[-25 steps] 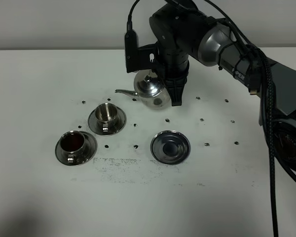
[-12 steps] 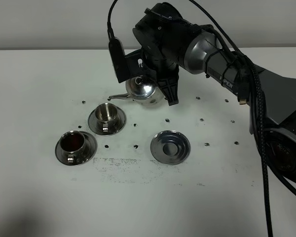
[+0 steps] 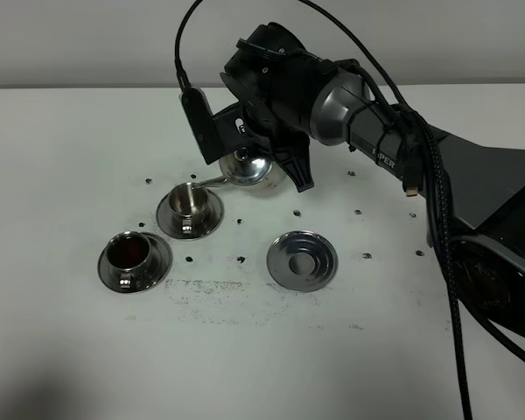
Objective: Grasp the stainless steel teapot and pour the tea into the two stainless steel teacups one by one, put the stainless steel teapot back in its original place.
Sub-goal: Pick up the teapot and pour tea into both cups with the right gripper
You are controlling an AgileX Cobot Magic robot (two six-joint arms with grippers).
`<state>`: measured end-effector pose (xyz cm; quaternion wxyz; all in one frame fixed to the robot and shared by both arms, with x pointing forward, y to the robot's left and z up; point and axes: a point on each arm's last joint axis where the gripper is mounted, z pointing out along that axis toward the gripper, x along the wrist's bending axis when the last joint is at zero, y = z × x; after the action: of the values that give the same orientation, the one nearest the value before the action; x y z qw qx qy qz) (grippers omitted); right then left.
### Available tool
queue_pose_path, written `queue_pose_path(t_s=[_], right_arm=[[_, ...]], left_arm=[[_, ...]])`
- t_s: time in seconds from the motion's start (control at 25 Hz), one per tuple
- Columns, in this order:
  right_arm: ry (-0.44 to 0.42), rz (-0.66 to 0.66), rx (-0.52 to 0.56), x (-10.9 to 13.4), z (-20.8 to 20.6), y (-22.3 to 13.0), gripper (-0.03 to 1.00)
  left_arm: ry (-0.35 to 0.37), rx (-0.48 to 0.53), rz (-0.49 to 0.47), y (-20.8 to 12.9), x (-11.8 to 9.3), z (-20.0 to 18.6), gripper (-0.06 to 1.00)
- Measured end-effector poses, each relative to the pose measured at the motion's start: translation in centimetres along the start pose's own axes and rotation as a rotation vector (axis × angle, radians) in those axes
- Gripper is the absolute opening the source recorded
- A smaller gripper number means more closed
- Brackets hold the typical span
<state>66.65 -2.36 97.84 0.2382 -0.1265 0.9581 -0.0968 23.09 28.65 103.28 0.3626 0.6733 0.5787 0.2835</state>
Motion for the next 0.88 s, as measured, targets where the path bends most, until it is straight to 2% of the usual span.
queue_pose_path(t_s=[0.44,0.88], right_arm=[[-0.09,-0.101,0.042,-0.5,-0.3,0.6,0.18],[-0.114,-0.174,0.075,-0.4,0.1,1.4,0.18]], left_arm=[[0.0,0.0,0.0,0.0,0.0,0.0,0.43],[0.0,0.0,0.0,0.0,0.0,0.0,0.43]])
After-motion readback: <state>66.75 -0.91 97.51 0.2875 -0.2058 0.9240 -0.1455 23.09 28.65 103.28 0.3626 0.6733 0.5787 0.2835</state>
